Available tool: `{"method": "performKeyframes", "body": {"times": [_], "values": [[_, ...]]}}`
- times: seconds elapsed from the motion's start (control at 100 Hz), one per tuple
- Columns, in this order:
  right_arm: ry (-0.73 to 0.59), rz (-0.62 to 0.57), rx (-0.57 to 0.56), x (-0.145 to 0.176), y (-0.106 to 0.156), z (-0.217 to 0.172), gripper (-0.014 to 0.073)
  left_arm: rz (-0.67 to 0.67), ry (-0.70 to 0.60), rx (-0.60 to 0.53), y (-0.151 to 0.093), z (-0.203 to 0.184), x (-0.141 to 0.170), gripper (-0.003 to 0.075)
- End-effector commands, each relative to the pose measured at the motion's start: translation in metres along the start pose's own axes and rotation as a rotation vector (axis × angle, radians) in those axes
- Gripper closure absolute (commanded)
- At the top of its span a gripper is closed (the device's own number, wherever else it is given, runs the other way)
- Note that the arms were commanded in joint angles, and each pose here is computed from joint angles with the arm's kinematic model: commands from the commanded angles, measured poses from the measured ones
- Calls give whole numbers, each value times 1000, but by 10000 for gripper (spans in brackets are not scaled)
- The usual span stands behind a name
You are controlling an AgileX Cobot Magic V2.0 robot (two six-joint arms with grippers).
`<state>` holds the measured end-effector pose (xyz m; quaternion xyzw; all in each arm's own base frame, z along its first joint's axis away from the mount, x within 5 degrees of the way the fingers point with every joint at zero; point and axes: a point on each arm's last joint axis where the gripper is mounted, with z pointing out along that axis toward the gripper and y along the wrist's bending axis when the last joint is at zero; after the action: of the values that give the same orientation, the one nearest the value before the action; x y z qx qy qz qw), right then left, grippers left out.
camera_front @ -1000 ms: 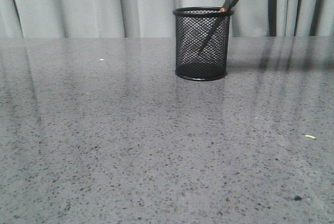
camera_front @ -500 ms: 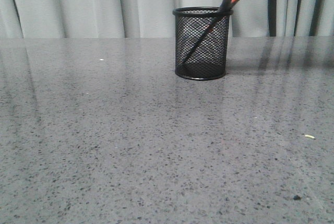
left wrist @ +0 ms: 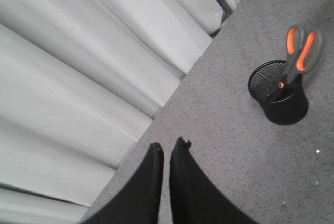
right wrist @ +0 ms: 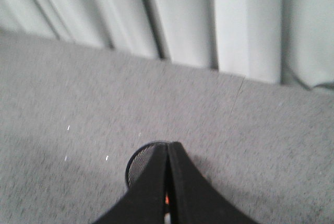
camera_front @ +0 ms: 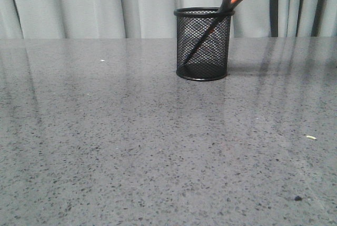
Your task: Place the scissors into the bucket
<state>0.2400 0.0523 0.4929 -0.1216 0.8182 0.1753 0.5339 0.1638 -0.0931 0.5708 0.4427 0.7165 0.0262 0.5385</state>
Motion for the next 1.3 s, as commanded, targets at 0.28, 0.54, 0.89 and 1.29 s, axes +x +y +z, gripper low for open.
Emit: {"method": "performKeyframes", "body": {"times": [0.28,0.54,0.89,1.29], "values": [[-517,58,240,82,-11,-54,669,-146,-281,-48,-18,-5,12,740],[-493,46,256,156,-5,-76,669,-251,-409,-126,-77,28,102,740],[-529,-52,275,234,2,-101,669,-501,-554,-276,-165,28,256,740],[-481,-53,275,253,0,-94,669,-515,-622,-295,-177,16,274,740]]}}
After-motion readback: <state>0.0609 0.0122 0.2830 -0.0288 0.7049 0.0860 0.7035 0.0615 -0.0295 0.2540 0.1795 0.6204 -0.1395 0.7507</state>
